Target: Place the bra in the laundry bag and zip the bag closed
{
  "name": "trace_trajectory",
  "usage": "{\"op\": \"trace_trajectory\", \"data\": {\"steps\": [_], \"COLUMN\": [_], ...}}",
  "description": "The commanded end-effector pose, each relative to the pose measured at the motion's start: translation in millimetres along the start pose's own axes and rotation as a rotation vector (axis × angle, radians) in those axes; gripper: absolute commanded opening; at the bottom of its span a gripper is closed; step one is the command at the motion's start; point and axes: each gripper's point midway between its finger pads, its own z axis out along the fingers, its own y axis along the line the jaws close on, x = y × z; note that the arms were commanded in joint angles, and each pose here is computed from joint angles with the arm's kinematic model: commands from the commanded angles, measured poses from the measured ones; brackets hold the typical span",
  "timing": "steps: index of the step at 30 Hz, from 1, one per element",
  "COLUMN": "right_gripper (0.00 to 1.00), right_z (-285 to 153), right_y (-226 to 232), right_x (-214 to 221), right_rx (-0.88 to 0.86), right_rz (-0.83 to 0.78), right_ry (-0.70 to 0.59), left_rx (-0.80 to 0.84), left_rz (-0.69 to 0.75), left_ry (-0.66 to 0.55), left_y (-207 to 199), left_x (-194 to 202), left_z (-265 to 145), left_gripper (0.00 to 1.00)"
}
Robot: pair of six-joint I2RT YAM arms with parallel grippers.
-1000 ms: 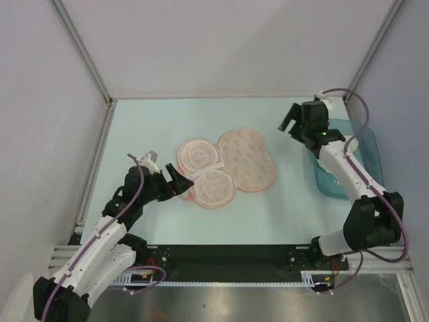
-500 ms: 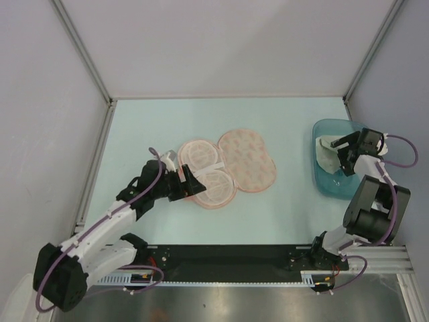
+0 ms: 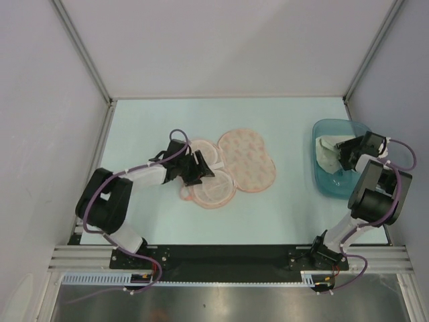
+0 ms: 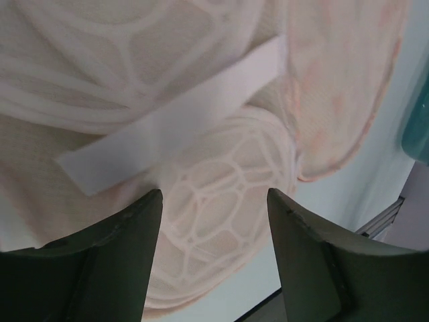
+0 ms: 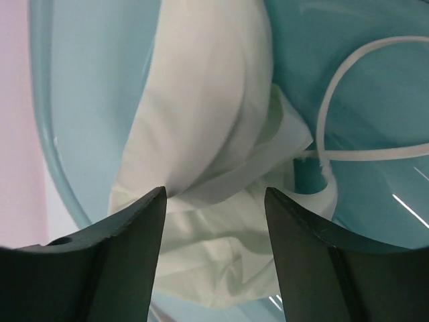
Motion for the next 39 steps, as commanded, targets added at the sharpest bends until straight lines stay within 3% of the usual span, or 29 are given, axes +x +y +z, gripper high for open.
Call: {"op": "trace_trajectory", "data": {"steps": [1, 2, 6, 9, 13, 14, 16, 21, 22, 26, 31, 39], "right_gripper": [0.65, 0.61, 0.6, 0.59, 0.55, 0.49, 0.45, 0.21, 0.21, 0.01, 0.0, 0.0], "right_z": [10.2, 13.3, 18.2, 17.2, 15.8, 16.3, 14.5, 2.2, -5.0, -34.0, -95.4, -246.7], "right_y": [17.1, 15.7, 9.2, 4.9, 6.6, 6.3, 7.8, 5.4, 9.5, 21.7, 45.5, 117.0], "right_x": [-12.6, -11.6, -9.6, -13.9, -17.0, -17.6, -19.6, -27.2, -32.4, -47.9, -68.7, -82.7], "right_rx": [-0.054, -0.048, -0.013, 0.014, 0.015, 0.017, 0.018, 0.063, 0.061, 0.07, 0.066, -0.119], "right_rz": [0.013, 0.017, 0.037, 0.041, 0.034, 0.032, 0.029, -0.009, -0.018, -0.076, -0.175, -0.318], "right_ry": [-0.015, -0.008, 0.004, -0.022, -0.031, -0.033, -0.039, -0.062, -0.079, -0.125, -0.233, -0.436], "left_rx": [-0.015, -0.034, -0.161, -0.253, -0.379, -0.402, -0.387, -0.46, -0.44, -0.29, -0.169, -0.019], "left_rz": [-0.168, -0.199, -0.346, -0.345, -0.225, -0.212, -0.167, 0.044, 0.073, 0.201, 0.262, 0.271], "left_ry": [-0.03, -0.023, -0.082, -0.147, -0.261, -0.297, -0.333, -0.475, -0.484, -0.418, -0.372, -0.353], "left_y": [29.7, 42.4, 100.2, 124.9, 131.8, 132.4, 117.8, 79.2, 68.3, 18.5, -20.6, -55.0], "left_x": [-30.4, -28.0, -45.1, -61.6, -96.7, -105.0, -118.6, -135.2, -135.5, -106.8, -65.3, -34.5], "left_z": [7.2, 7.6, -7.7, -26.3, -56.0, -62.6, -76.9, -115.1, -117.4, -105.8, -100.6, -119.4], "left_gripper": [0.71, 0.72, 0.76, 0.78, 0.81, 0.81, 0.81, 0.83, 0.83, 0.8, 0.79, 0.79]}}
